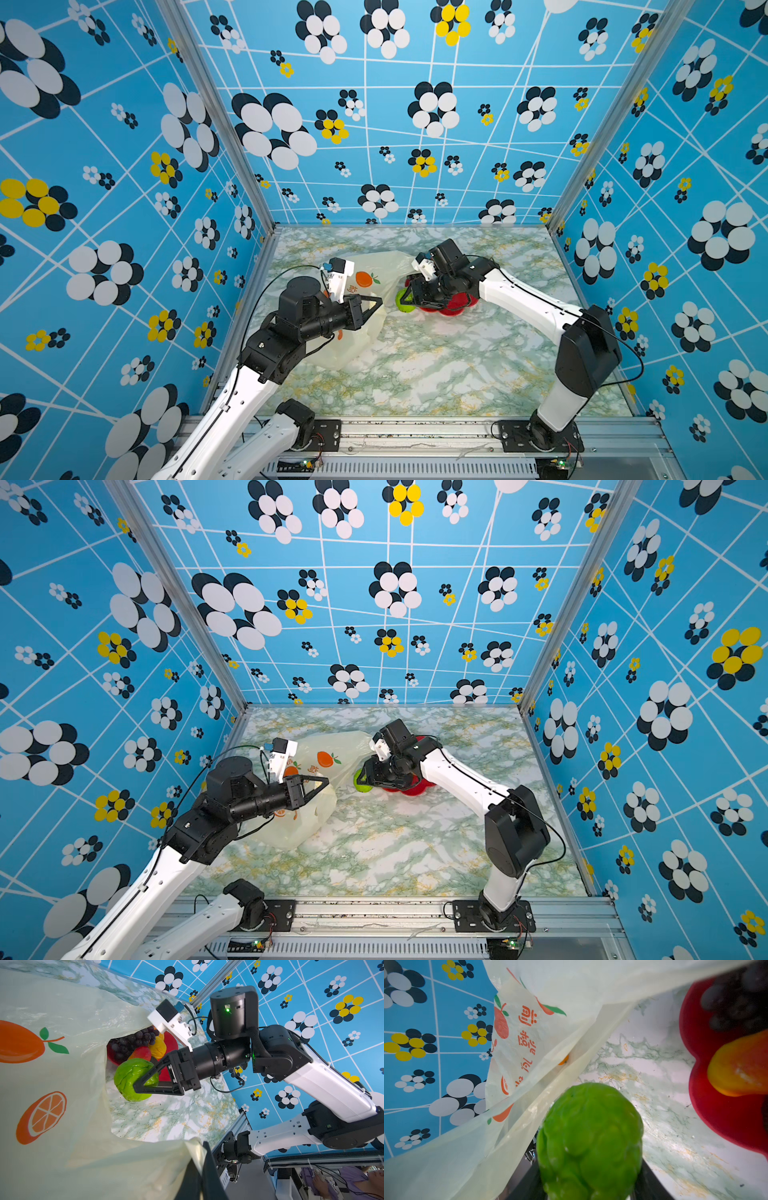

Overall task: Place the fruits into the plastic bag
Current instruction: 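Lift the green fruit with the right gripper and carry it toward the bag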

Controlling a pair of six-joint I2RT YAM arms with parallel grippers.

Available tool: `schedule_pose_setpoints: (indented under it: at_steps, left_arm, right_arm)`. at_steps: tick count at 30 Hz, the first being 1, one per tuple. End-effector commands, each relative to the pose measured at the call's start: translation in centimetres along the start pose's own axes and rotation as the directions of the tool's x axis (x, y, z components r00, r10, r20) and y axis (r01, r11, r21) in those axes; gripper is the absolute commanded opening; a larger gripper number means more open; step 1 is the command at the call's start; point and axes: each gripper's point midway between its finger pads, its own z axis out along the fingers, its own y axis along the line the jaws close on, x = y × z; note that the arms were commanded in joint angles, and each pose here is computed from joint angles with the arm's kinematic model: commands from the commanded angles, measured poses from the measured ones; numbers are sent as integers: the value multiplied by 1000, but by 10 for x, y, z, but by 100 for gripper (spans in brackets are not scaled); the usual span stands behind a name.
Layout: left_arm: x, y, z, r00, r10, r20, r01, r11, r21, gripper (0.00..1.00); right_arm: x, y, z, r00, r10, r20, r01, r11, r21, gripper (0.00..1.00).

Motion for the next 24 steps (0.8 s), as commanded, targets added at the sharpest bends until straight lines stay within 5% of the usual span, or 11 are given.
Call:
schedule_pose_setpoints:
  at_steps: [1, 12, 24]
  left_arm:
    - [-2, -18, -3, 998, 61, -3, -60, 996, 59, 0]
    - [1, -19, 3, 998, 59, -14, -58, 996, 73, 0]
    - [-10, 3, 3, 997, 52, 53, -50, 998, -43, 0]
  right_arm:
    - [-27, 21, -11, 997, -67, 42, 68, 998, -17, 41]
    - [-48, 38, 15, 998, -60, 25, 62, 995, -74, 40]
    - [38, 34, 41, 999, -18, -41, 15, 996, -93, 40]
